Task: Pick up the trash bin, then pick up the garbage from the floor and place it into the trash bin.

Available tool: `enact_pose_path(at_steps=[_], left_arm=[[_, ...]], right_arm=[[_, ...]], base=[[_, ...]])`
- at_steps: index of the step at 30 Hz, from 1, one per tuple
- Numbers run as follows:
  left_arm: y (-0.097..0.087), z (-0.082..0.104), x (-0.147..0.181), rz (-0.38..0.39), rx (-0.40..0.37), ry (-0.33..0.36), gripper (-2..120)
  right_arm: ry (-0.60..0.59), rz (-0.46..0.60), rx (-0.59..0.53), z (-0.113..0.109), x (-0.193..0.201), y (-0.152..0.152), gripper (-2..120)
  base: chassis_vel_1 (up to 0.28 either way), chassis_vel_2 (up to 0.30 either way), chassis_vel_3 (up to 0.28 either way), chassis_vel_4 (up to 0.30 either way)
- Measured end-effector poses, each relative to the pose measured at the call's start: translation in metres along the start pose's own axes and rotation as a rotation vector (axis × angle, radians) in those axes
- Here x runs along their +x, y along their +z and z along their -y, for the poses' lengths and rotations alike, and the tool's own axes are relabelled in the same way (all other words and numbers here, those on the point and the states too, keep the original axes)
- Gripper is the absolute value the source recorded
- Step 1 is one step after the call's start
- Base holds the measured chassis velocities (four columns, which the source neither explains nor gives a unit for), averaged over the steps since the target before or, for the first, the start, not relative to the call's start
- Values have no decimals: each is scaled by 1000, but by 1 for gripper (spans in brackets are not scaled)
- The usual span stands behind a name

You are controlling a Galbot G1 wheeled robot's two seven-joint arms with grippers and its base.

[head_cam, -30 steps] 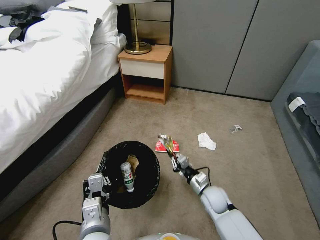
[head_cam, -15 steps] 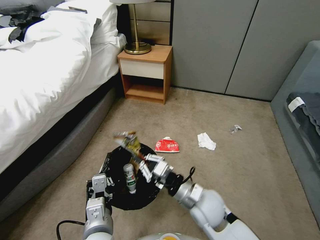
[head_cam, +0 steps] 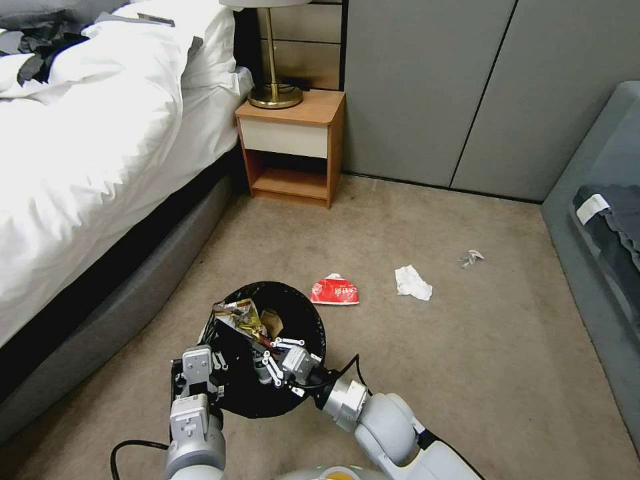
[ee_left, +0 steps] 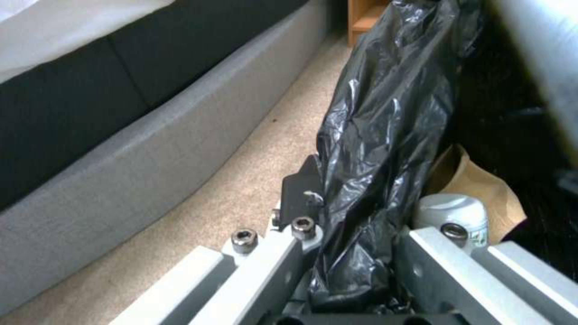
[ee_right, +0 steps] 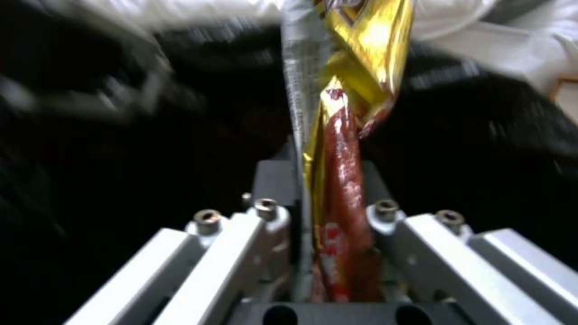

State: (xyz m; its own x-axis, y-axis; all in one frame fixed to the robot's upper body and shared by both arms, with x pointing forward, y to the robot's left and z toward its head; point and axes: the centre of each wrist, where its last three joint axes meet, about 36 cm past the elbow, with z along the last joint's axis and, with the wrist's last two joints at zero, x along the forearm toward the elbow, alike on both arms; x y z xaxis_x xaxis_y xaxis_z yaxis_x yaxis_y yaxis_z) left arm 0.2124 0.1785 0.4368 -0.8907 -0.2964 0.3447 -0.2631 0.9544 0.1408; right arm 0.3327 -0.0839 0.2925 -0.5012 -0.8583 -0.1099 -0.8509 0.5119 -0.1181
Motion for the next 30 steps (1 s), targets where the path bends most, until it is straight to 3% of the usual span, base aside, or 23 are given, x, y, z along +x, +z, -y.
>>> enact_pose_path(at_steps=[2, 19, 25, 27, 30], left_arm=[[0, -1, -1, 1, 2, 0, 1], [0, -1, -5, 0, 3, -3, 1], [3, -1, -7, -7, -2, -4, 1], [3, -1, -7, -8, -2, -5, 1], [7, 0, -9, -17, -8, -6, 1]], right_arm=[[12, -12, 6, 6, 2, 6, 25], [16, 10, 13, 3, 5, -1, 83], [39, 84, 39, -2, 9, -30, 105], [50, 96, 44, -1, 8, -35, 106], [139, 171, 65, 5, 9, -66, 112]], base=[[0, 0, 0, 0], [0, 0, 0, 0], [0, 0, 0, 0], [0, 0, 0, 0], [0, 0, 0, 0]])
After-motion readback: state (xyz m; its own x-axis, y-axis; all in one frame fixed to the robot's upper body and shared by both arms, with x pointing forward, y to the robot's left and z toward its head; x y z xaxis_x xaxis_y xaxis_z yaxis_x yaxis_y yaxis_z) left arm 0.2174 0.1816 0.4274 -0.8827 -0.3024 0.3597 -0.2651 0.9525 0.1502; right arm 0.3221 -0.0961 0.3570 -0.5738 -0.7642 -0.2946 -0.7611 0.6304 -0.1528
